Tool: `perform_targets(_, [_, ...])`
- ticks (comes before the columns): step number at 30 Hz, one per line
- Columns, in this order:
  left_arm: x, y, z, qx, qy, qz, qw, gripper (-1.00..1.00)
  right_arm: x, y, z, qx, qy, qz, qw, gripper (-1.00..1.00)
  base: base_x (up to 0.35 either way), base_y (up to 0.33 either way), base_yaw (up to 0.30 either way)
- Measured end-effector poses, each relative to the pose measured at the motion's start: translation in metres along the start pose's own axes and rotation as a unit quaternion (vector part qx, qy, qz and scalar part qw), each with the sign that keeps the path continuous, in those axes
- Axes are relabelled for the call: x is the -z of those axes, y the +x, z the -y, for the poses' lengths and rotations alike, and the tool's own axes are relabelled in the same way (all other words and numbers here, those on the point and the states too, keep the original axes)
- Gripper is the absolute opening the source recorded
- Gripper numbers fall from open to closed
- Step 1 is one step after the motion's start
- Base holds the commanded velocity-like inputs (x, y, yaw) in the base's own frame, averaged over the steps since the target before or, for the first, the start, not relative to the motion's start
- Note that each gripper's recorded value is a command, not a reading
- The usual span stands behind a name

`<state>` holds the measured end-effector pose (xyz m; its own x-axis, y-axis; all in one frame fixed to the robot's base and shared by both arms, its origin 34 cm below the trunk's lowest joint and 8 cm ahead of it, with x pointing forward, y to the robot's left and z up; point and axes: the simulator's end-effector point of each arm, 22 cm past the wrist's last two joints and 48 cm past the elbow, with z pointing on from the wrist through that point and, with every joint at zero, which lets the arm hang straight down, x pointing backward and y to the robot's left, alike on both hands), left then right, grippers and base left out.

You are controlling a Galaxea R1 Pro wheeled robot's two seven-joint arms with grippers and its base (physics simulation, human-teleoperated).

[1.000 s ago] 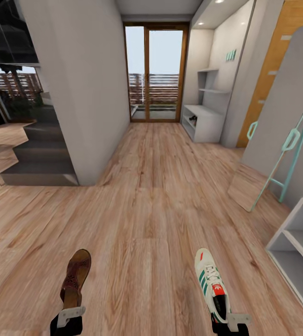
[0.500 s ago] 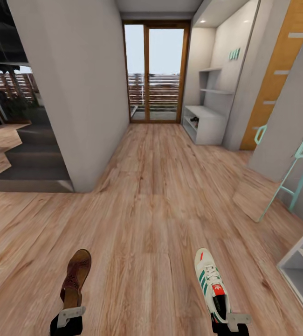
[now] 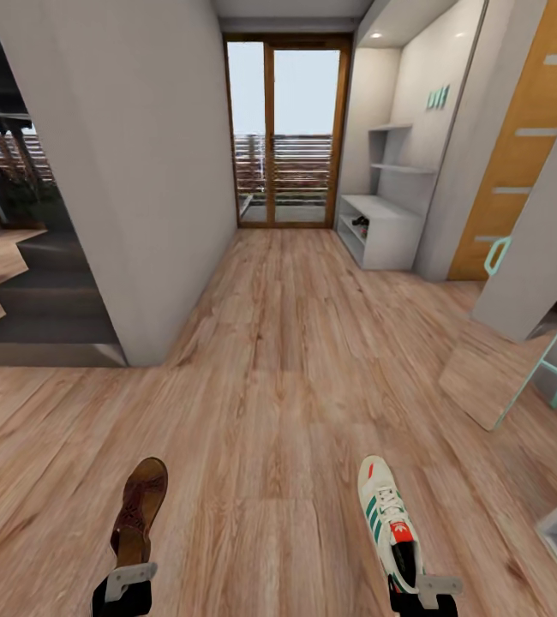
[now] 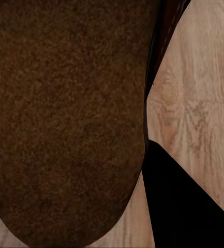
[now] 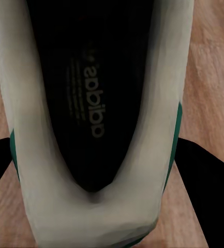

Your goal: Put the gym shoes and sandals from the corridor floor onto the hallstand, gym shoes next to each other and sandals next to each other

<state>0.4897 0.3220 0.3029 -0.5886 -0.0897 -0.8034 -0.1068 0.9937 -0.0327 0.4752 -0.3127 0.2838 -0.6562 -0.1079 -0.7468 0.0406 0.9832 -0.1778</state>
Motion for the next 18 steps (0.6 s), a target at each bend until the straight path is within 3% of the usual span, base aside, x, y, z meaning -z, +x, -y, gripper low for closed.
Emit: perform_targets(18, [0.0000,0.0000,0.0000,0.000,0.000,0.000,1.0000,-1.00,0.0000,0.0000,0.0000,0.000,0.000,0.000,1.0000,-1.00,0.338,0.000,0.000])
